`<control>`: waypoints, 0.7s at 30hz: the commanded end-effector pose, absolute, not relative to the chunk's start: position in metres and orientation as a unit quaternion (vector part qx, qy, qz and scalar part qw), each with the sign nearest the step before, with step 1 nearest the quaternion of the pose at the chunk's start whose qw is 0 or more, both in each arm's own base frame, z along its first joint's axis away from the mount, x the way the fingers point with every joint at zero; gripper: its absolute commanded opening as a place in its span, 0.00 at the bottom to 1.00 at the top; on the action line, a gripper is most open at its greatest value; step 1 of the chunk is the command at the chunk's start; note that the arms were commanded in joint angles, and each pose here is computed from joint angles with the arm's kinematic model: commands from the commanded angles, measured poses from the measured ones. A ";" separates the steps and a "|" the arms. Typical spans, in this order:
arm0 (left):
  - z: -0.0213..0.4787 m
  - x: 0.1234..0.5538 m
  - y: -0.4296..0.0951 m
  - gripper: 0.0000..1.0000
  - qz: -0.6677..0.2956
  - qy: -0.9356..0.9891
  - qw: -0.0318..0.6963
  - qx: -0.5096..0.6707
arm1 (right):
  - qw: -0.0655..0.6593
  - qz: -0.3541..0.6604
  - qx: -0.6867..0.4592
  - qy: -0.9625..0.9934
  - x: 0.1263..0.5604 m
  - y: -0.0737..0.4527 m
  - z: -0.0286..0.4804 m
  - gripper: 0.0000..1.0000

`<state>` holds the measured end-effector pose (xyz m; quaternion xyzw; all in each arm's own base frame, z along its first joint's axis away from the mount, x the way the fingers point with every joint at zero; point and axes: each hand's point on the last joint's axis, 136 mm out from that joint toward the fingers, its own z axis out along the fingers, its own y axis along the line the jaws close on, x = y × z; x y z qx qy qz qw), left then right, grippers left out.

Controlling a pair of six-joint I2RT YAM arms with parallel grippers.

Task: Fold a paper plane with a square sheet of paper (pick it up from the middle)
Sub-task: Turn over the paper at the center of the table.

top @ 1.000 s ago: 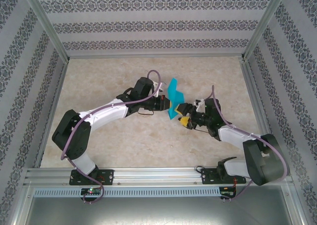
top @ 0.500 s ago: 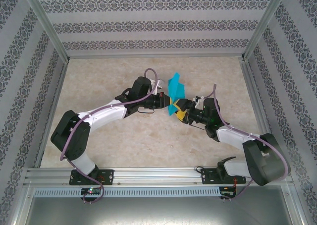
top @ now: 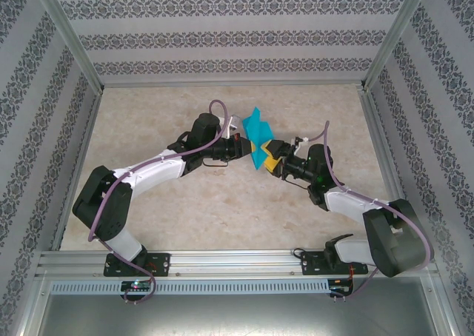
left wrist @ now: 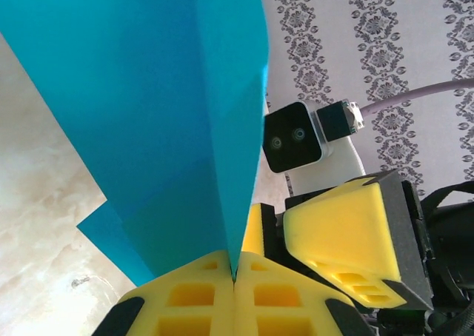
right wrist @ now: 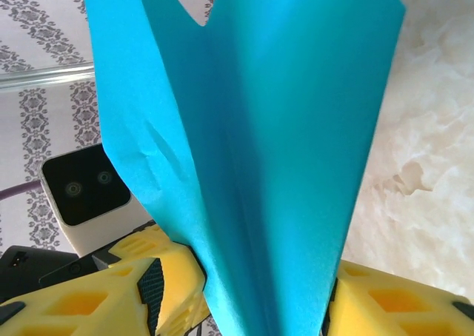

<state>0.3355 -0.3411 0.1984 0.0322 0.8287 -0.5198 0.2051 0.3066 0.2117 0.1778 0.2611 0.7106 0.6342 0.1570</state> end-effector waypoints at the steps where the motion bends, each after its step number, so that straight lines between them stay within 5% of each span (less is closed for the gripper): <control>1: 0.215 0.338 -0.344 0.01 -0.547 0.809 0.212 0.038 | 0.172 0.659 0.225 0.697 0.311 0.219 0.204 0.54; 21: 0.211 0.337 -0.349 0.03 -0.556 0.807 0.194 0.039 | 0.170 0.658 0.187 0.710 0.312 0.229 0.213 0.35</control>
